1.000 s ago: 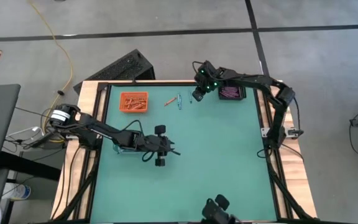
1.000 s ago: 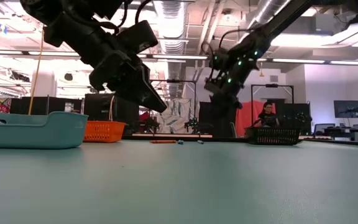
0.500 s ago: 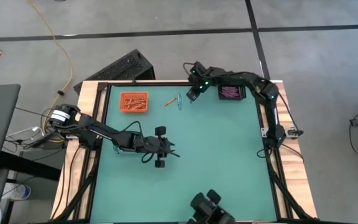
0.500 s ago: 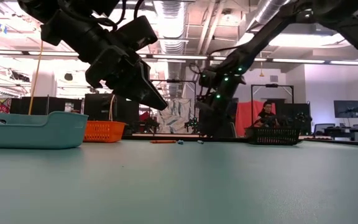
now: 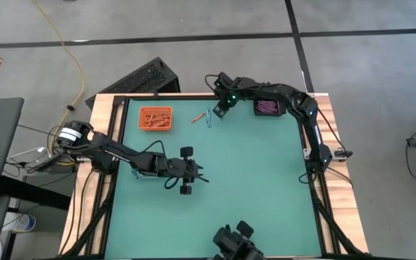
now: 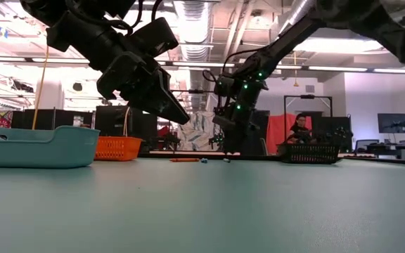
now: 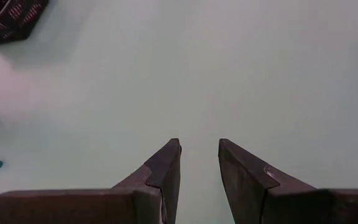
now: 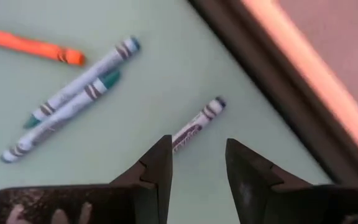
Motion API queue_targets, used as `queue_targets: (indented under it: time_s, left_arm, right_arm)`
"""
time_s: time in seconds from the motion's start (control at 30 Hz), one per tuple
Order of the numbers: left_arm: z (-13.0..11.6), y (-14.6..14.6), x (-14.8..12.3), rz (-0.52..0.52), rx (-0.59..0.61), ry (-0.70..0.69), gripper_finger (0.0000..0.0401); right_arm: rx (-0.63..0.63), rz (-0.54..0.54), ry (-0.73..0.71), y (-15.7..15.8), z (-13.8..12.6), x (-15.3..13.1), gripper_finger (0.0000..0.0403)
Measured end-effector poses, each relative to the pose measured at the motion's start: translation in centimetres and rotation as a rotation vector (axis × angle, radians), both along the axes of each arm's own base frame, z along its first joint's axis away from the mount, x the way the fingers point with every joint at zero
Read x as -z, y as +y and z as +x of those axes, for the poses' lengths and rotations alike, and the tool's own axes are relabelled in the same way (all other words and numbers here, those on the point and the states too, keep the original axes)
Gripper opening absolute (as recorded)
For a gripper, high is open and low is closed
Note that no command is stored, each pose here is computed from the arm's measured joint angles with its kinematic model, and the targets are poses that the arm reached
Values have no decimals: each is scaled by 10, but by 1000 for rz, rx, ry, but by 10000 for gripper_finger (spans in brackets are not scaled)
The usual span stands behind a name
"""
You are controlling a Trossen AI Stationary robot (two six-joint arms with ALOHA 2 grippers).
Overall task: Sort crayons
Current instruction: Put the orange crayon into the orange basket
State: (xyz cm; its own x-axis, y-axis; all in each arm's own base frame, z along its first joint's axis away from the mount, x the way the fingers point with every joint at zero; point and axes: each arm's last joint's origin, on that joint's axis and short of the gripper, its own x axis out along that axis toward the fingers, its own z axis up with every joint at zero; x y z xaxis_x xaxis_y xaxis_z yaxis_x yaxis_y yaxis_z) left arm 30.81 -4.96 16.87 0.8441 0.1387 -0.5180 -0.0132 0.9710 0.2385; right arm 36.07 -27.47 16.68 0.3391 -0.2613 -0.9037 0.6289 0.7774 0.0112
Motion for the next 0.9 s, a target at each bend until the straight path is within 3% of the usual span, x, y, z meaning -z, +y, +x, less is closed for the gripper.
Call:
queue_targets:
  time_s: [0.3,0.53,0.67,0.9]
  left_arm:
    - [1,-1,-1,-9,9,-15,99]
    - [1,-3,-1,-26,23,-14,99]
    - [-1,-3,1,-21,22,8,99]
    - [-3,-2,4,-11,20,55,99]
  right_arm:
    - [-2,127,45,1,3,23,140]
    - [-86,73,148,10,11,12,120]
    - [-280,36,173,24,24,1,114]
    - [-799,-56,293,64,40,0,114]
